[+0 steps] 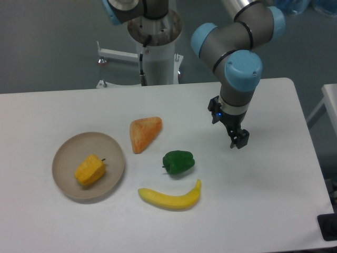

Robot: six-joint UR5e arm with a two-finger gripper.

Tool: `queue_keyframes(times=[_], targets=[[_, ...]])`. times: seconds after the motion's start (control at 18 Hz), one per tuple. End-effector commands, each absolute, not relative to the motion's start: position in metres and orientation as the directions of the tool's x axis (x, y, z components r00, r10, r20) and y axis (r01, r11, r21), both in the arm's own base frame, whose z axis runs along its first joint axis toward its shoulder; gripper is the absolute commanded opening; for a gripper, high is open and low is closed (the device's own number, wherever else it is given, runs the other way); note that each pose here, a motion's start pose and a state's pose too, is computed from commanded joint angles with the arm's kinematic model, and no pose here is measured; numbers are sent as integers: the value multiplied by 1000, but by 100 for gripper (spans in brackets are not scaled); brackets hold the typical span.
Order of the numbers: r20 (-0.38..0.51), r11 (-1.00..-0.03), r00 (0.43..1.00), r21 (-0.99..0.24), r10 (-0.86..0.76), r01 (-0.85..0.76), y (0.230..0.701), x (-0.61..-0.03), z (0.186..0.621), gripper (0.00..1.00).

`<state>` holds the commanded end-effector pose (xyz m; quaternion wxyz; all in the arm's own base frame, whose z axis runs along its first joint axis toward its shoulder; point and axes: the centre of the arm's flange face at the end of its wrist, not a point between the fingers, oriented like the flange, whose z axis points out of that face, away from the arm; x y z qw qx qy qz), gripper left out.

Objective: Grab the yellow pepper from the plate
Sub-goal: 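Move the gripper over the plate and lower it onto the yellow pepper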

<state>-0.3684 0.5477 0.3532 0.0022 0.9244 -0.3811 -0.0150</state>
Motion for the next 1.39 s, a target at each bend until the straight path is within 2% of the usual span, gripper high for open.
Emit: queue_keyframes(times=[0.33, 0.5, 0.78, 0.94, 1.11, 1.28, 1.39], targets=[[-22, -731, 730, 11, -683, -683, 566, -347, 347, 100], [-21, -709, 709, 13, -705, -705, 581, -307, 351, 100], [-33, -731, 730, 12, -682, -682, 600, -217, 364, 100], [-27, -759, 759, 1, -651, -651, 611, -150, 362, 100], [-26, -817, 816, -2, -577, -577, 624, -101, 358, 100], [-19, -877, 876, 1, -481, -481, 629, -77, 352, 100], [-18, -879, 879, 1, -477, -477, 635, -63, 345, 100]])
